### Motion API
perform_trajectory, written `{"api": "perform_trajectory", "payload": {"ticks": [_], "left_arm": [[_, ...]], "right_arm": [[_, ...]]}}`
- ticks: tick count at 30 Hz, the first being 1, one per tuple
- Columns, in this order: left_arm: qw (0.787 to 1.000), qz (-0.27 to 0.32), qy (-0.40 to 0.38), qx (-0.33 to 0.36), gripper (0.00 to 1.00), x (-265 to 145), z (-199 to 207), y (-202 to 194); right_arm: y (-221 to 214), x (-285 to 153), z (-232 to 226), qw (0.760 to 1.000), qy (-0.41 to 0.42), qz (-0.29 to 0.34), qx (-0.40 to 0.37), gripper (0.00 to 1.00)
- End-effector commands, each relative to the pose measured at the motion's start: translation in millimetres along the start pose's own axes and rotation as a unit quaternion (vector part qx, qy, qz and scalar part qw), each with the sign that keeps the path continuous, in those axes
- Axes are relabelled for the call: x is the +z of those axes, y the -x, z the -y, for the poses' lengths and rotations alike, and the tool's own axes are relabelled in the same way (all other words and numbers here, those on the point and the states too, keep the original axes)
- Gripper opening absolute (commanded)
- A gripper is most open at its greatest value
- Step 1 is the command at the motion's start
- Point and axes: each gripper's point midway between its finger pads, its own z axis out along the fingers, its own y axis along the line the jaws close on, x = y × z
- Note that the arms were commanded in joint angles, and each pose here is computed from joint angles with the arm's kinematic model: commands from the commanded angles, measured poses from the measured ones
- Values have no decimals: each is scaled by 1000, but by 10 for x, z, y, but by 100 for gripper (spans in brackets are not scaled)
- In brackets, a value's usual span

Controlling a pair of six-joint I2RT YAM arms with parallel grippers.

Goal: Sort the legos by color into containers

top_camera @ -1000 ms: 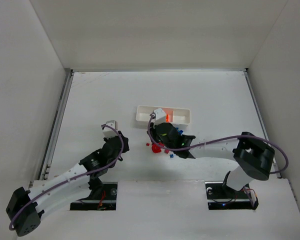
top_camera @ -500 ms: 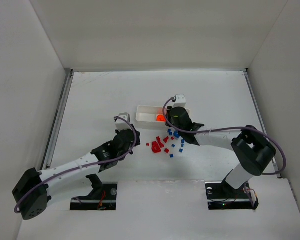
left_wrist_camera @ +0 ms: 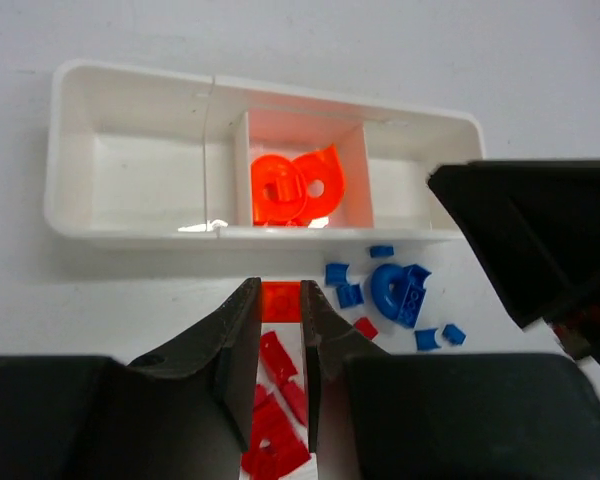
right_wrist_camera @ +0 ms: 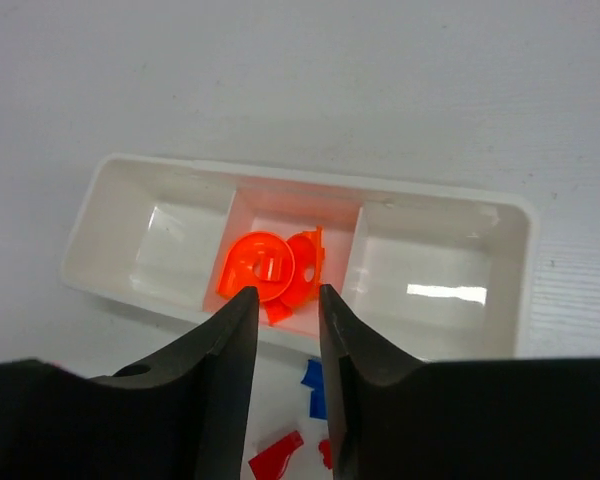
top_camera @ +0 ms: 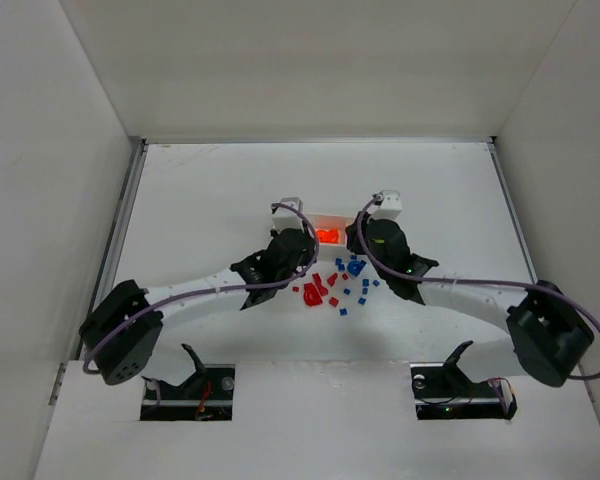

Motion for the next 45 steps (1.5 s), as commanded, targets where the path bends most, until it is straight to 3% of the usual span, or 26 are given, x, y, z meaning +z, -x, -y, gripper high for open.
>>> {"api": "perform_trajectory", "payload": {"ticks": [1, 10, 14, 19, 22, 25, 29, 32, 35, 38, 41, 45], "left_arm": [[999, 36, -24, -4, 14, 211, 264, 300], [1000, 16, 0, 20, 16, 848, 383, 183], [999, 15, 7, 27, 21, 1014, 410, 215], [999, 17, 9, 30, 35, 1056, 426, 245], [999, 25, 9, 27, 37, 941, 393, 308], [999, 27, 4, 28, 30, 686, 308, 280], [999, 6, -18, 41, 21, 246, 227, -28], [998, -6, -32, 53, 18, -125, 115, -280], [998, -11, -24, 59, 18, -415, -59, -450], [998, -23, -1, 60, 20, -593, -268, -626], [999, -29, 11, 44, 21, -684, -401, -707], [999, -21, 10, 33, 22, -695, -419, -680]], "right_arm": [[91, -215, 200, 997, -25, 34, 60, 32], [-260, -694, 511, 992, -50, 32, 108, 29], [-374, -804, 459, 993, -43, 21, 103, 35], [-511, -882, 309, 996, -27, 5, 84, 50], [-577, -931, 263, 997, -25, -6, 68, 49], [-663, -1006, 193, 998, -16, -21, 52, 41], [-805, -1082, 190, 998, -20, -42, 49, 30], [-963, -1095, 211, 997, -28, -64, 44, 28], [-1162, -1111, 120, 995, -23, -93, 29, 29], [-1325, -1154, -6, 994, -13, -110, 12, 37], [-1410, -1200, -134, 993, -1, -117, 7, 44], [-1322, -1201, -303, 995, 13, -103, 0, 45]]}}
